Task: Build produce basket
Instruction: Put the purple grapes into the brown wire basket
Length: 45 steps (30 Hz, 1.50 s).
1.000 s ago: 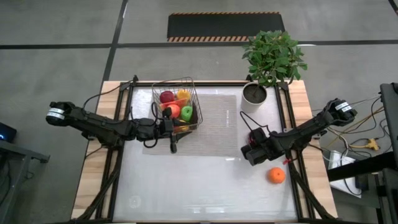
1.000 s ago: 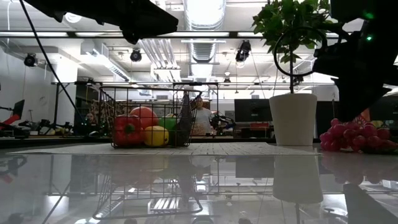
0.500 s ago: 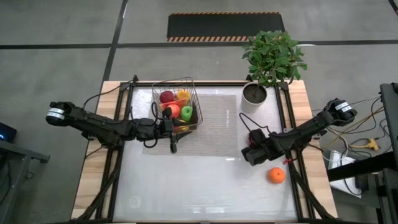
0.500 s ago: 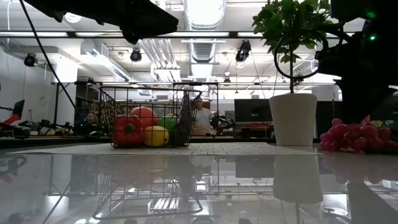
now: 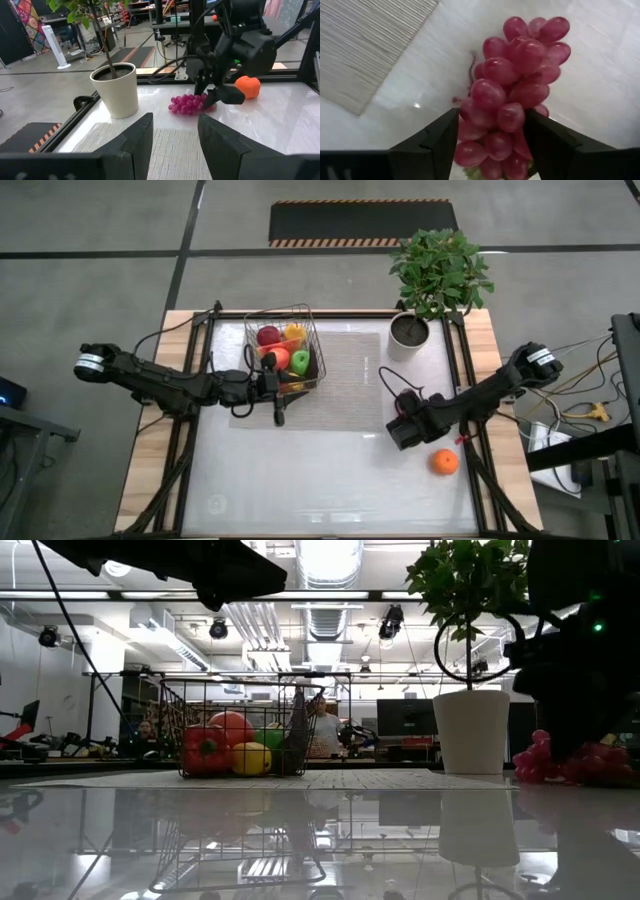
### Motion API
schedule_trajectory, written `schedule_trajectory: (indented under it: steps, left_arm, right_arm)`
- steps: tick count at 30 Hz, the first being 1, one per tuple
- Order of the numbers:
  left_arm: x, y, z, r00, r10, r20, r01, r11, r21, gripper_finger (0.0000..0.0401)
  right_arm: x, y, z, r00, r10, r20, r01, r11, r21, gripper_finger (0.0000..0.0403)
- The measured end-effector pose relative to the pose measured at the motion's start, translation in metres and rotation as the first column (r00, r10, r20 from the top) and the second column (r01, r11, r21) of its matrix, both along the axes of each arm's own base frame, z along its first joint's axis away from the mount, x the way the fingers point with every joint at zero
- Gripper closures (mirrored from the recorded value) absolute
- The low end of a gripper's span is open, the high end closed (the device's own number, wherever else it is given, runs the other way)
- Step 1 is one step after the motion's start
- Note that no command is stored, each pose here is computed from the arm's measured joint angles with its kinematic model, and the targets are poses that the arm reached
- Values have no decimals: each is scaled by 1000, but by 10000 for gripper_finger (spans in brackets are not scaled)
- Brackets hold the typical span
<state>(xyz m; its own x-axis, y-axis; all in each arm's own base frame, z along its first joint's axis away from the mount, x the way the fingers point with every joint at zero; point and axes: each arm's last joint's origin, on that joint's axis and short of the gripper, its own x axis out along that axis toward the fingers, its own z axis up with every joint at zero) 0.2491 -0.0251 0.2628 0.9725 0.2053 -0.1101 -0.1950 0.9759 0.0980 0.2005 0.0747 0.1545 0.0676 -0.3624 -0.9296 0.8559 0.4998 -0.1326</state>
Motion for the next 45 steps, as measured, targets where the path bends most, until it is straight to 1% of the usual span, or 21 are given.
schedule_trajectory:
  steps: [3,6,15,19,22,28,33,36,39,42,45]
  left_arm:
    - [0,0,0,1000,0,0,0,1000,0,262]
    - [0,0,0,1000,0,0,0,1000,0,262]
    - [0,0,0,1000,0,0,0,1000,0,262]
    - [0,0,0,1000,0,0,0,1000,0,262]
    - [0,0,0,1000,0,0,0,1000,1,262]
    - [0,0,0,1000,0,0,0,1000,1,262]
    - [-2,1,3,1000,10,8,-10,1000,17,262]
    - [-7,1,11,999,7,47,-10,999,46,262]
    - [-14,2,21,996,3,86,-10,997,83,262]
    - [-24,4,32,991,2,134,-16,995,103,262]
    - [-32,5,41,985,3,171,-20,995,100,262]
  right_arm:
    - [2,1,-5,1000,1,-20,-1,1000,-9,206]
    - [2,1,-5,1000,1,-20,-1,1000,-7,227]
    - [1,1,3,1000,20,22,-20,1000,21,325]
    - [1,1,6,999,33,40,-34,999,28,358]
    - [1,1,8,998,43,51,-45,999,29,368]
    - [-2,0,18,994,64,89,-68,997,41,365]
    - [5,2,35,977,146,156,-155,987,49,370]
    - [13,5,46,948,231,218,-240,971,13,373]
    - [23,9,54,895,334,294,-341,940,-30,374]
    - [34,13,59,821,439,364,-442,893,-82,374]
    - [46,18,68,709,547,446,-530,830,-176,374]
